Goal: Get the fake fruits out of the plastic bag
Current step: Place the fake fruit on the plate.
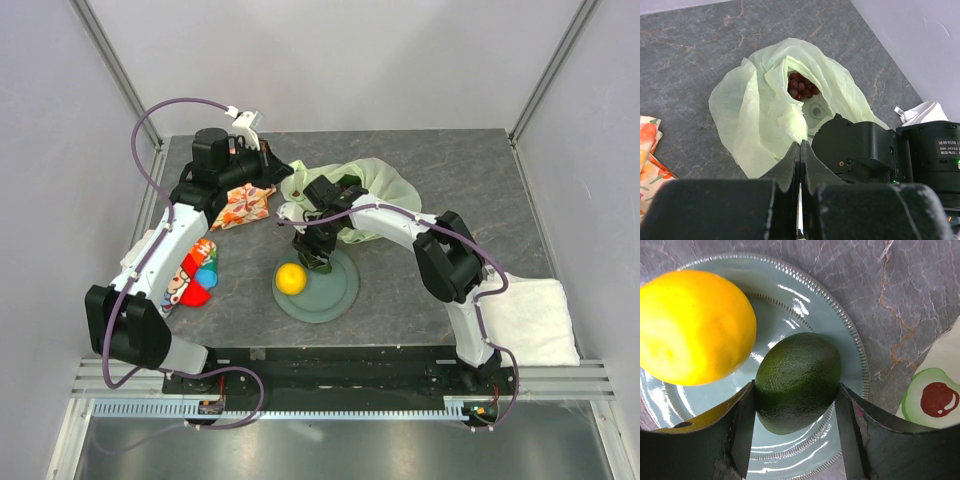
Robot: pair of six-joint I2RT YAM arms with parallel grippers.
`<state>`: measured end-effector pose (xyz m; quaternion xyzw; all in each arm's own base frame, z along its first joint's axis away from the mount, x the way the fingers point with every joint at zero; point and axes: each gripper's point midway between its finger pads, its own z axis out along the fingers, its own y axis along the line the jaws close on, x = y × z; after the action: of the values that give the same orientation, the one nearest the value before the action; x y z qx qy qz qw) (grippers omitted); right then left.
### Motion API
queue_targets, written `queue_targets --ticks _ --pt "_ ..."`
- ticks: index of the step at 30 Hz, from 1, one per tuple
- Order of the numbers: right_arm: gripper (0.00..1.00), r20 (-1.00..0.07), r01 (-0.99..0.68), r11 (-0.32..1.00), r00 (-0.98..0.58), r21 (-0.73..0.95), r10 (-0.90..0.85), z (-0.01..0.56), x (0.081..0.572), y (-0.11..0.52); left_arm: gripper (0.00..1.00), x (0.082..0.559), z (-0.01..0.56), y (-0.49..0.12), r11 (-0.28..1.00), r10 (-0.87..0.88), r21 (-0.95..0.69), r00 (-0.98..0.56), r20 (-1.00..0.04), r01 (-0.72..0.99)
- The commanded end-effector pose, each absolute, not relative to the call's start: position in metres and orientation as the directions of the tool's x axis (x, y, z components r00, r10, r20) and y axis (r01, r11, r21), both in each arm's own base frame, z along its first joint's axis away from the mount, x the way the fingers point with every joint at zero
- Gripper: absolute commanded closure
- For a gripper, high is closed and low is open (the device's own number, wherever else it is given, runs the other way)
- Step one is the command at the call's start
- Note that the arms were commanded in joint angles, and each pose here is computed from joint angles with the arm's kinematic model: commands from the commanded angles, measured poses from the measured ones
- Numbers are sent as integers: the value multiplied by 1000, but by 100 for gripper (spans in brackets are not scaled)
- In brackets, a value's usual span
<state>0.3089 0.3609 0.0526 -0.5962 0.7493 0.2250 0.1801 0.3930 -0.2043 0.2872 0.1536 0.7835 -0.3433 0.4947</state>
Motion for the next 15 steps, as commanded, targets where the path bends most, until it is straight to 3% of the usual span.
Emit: queue_targets --ticks 1,2,11,15 --pt "50 -603 -974 191 -224 119 -766 68 317 380 98 395 304 -211 688 -114 -382 -429 -896 616" --pt "43 -596 -973 197 -228 118 -770 65 318 379 98 395 304 -212 686 -113 -382 -428 -897 619" --pt "13 -612 -974 220 -208 57 -763 90 325 361 98 397 301 -215 674 -115 -396 -441 -890 624" --pt "8 -637 -976 211 -200 60 -744 112 321 359 98 399 300 -218 663 -122 -409 -449 -885 626"
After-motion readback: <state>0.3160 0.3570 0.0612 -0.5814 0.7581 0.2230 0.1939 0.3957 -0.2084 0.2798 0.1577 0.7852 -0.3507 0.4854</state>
